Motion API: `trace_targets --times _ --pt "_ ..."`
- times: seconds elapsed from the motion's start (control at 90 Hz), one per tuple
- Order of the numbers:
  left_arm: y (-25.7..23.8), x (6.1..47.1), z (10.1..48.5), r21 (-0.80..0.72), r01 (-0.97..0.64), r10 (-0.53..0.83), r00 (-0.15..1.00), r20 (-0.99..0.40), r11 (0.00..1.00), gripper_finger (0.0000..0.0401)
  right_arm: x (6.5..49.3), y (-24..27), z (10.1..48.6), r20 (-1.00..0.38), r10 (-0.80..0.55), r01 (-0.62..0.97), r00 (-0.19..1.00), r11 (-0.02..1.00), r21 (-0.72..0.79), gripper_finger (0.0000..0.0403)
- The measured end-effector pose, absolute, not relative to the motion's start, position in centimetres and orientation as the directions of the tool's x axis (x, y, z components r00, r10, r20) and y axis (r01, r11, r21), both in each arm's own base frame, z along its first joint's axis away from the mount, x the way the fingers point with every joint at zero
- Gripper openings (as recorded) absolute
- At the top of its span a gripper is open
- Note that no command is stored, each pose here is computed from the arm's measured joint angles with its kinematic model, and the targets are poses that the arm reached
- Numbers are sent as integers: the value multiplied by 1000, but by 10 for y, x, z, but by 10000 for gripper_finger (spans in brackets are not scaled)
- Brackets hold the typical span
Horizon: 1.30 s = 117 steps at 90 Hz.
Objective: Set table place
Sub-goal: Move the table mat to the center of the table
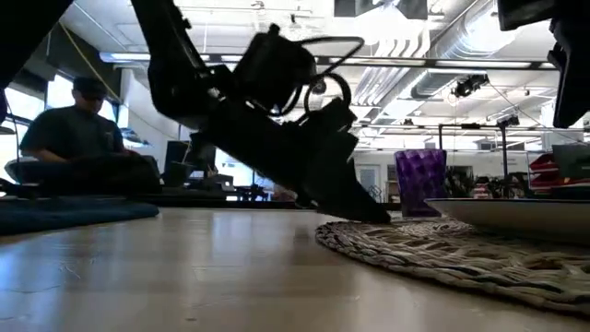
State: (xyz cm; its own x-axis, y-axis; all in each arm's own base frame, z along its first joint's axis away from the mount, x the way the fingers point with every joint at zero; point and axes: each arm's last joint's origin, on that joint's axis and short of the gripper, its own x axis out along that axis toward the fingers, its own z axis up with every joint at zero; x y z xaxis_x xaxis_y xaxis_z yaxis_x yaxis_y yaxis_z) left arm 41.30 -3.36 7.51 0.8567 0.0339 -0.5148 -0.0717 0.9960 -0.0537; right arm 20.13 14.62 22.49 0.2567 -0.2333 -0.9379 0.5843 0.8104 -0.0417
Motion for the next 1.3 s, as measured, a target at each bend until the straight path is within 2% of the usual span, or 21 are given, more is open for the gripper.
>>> trace_targets --times 0.356,0.511,0.744,1.0,1.3 --pt "-17 396 79 119 -48 119 690 -714 992 0 204 146 226 -910 -272 591 314 806 -37 133" --pt "-10 373 83 223 -34 195 621 -759 974 0 208 146 225 -873 -327 597 363 800 -52 133" --pt "5 328 92 250 -48 234 553 -799 967 0 223 144 209 -875 -351 556 332 822 -119 133" --pt "13 286 101 297 -27 274 474 -837 955 0 248 136 193 -848 -394 546 356 824 -153 133" --pt "26 266 101 312 -74 311 447 -839 947 0 267 120 169 -867 -421 573 268 793 -207 133"
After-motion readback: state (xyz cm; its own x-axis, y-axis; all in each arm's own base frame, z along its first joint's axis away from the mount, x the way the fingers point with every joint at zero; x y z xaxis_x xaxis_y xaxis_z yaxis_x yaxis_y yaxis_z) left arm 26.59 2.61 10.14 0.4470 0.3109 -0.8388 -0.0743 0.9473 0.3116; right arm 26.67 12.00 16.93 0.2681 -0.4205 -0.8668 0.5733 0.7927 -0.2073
